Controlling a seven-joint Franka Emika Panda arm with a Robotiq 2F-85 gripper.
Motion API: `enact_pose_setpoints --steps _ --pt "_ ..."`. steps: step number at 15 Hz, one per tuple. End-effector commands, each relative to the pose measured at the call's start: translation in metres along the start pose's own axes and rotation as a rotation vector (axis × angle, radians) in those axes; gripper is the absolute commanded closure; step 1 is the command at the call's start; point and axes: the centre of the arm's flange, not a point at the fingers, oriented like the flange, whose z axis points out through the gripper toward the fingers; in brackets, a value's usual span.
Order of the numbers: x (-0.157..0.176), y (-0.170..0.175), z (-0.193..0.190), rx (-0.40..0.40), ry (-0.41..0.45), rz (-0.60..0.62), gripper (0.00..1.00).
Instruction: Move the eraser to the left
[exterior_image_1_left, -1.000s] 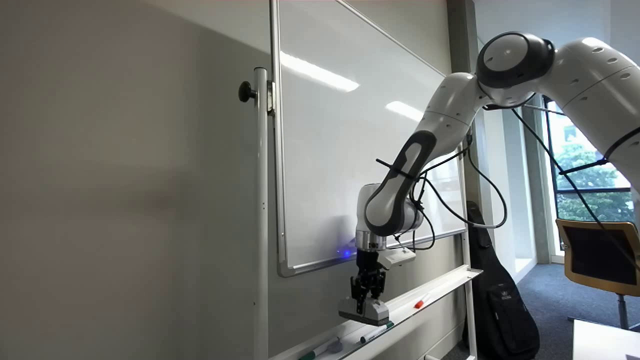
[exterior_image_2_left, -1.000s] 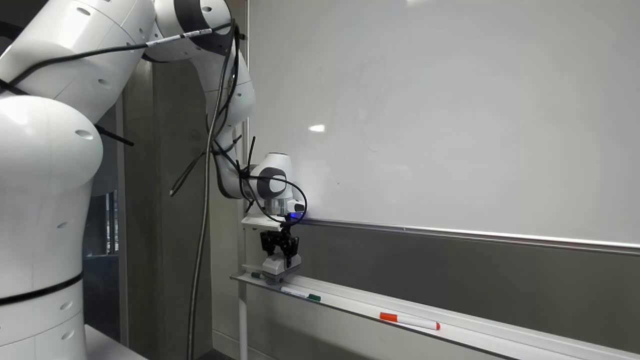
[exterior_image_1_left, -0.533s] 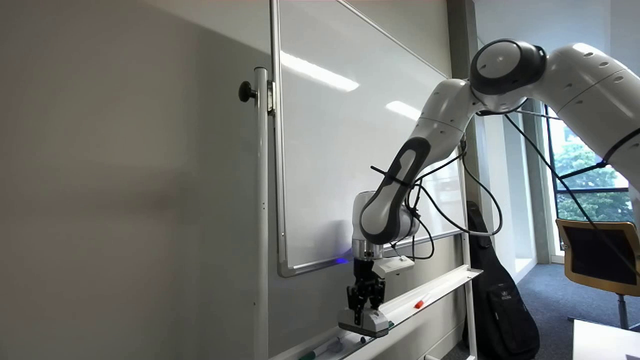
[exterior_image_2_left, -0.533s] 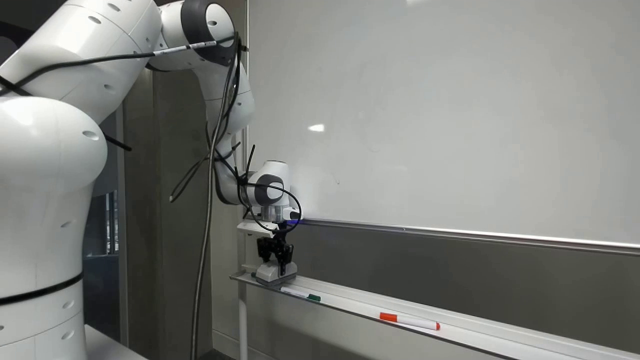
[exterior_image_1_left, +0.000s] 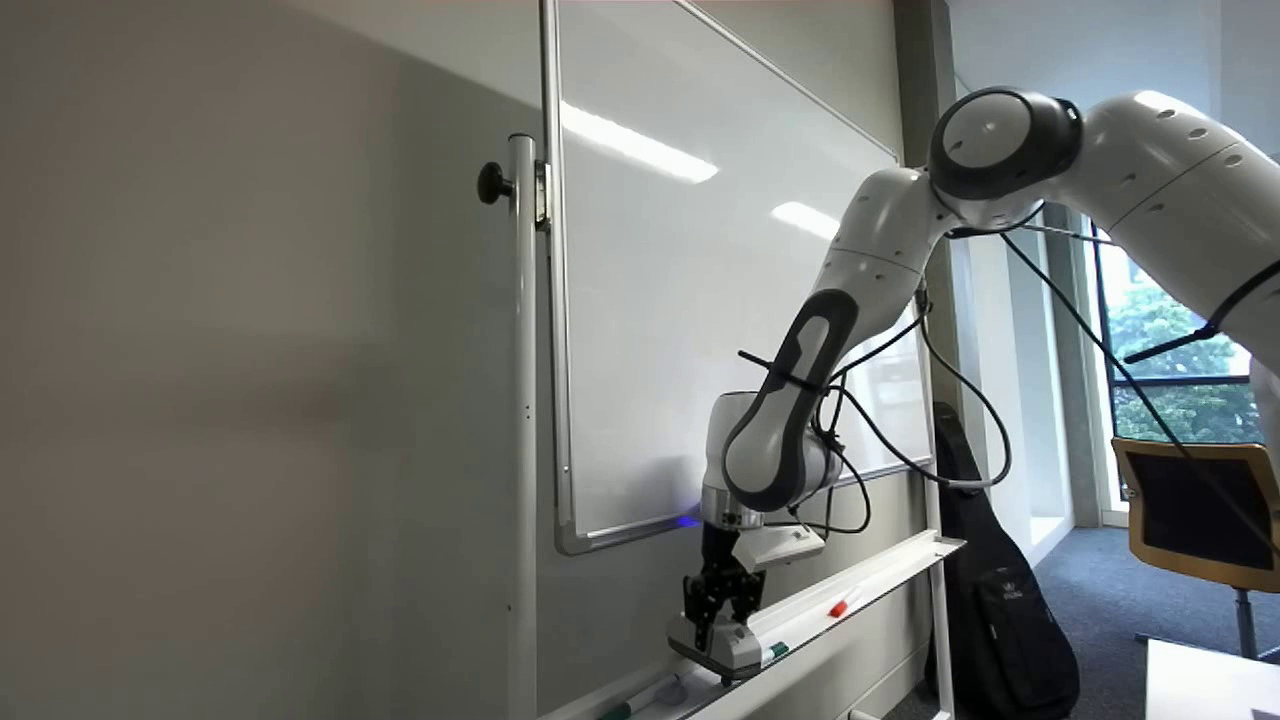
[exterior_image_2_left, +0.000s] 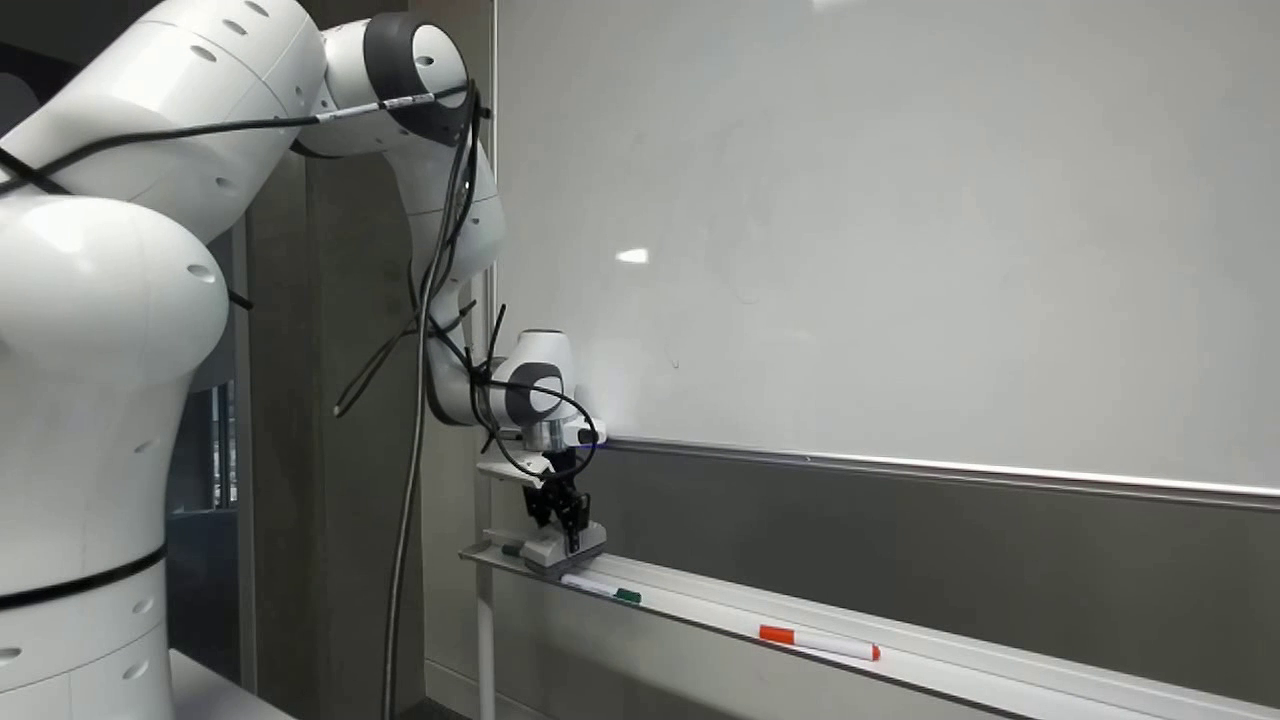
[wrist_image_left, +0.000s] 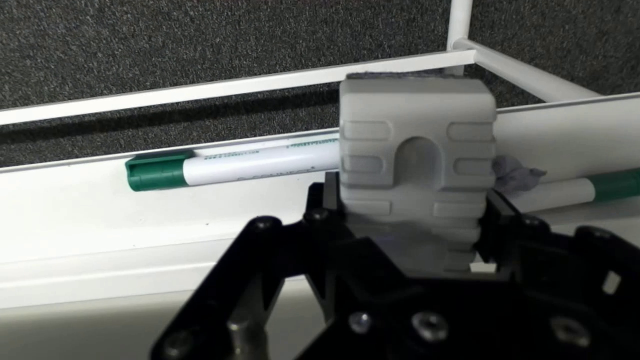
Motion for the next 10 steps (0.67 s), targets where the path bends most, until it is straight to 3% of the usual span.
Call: enact_pose_setpoints --steps 1,10 --pt "0.012 -0.011 -0.005 -0.006 0.053 0.001 0.63" --pt "0.01 -0.021 0.022 -0.025 0.039 -0.051 0.63"
